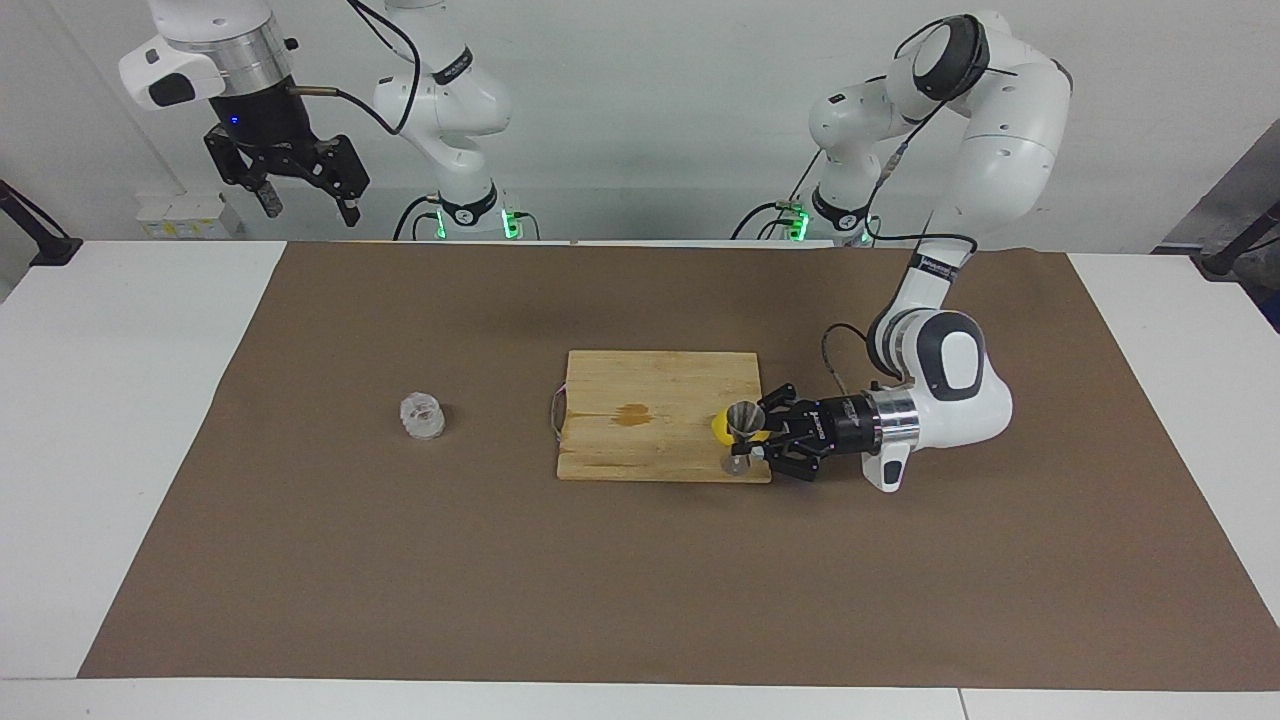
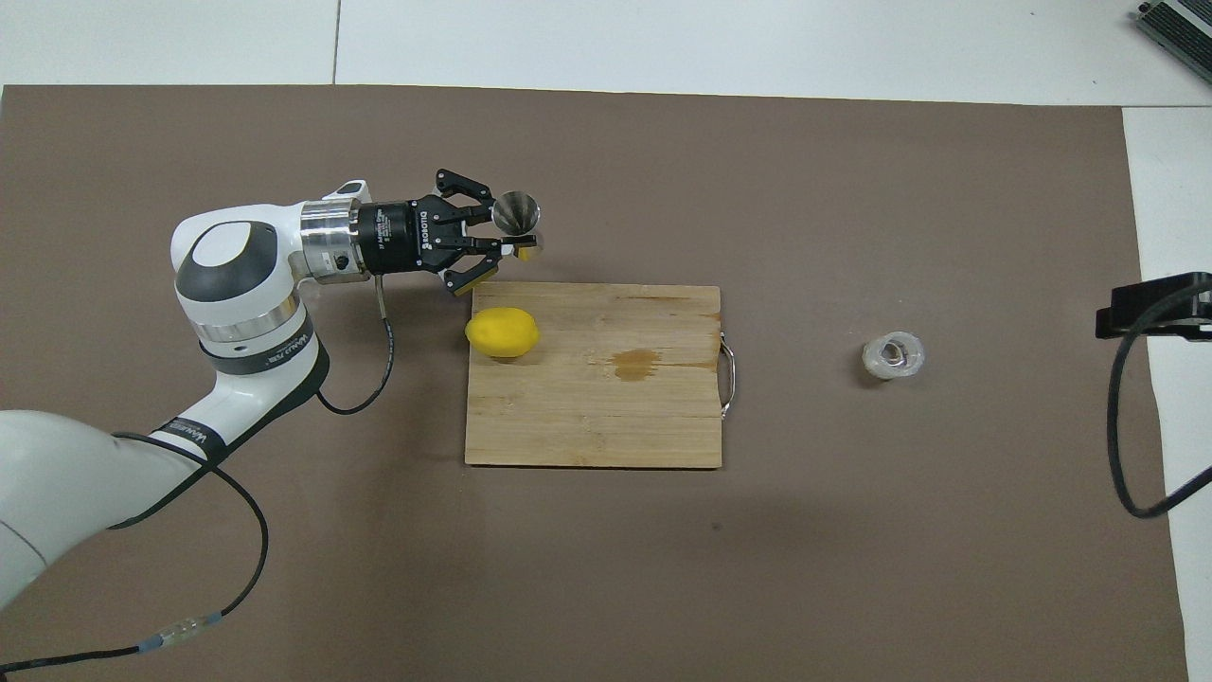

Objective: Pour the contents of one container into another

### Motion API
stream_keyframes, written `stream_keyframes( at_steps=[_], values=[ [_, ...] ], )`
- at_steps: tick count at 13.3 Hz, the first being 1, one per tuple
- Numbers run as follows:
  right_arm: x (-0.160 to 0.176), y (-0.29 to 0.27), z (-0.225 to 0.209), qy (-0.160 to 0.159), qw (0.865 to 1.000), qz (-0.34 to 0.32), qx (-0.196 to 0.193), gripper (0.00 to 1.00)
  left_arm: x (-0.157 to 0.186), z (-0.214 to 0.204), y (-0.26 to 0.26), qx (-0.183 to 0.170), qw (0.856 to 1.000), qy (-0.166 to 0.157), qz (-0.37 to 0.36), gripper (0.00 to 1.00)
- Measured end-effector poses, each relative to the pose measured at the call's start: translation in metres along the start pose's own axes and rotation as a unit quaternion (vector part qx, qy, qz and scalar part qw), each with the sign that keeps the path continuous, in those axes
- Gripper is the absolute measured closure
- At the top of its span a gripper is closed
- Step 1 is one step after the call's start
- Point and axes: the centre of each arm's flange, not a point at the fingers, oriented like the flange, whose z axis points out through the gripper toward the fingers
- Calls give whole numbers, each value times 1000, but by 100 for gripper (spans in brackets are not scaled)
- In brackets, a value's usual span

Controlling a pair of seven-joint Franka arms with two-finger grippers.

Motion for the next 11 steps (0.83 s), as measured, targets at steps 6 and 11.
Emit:
stream_keyframes(
  at_steps=[6,11],
  values=[
    [0,0,0,0,1000,0,0,0,9,82,-38,5,999,22,-25,71],
    [0,0,0,0,1000,0,0,0,27,98,-65,-7,999,26,-45,71]
  ],
)
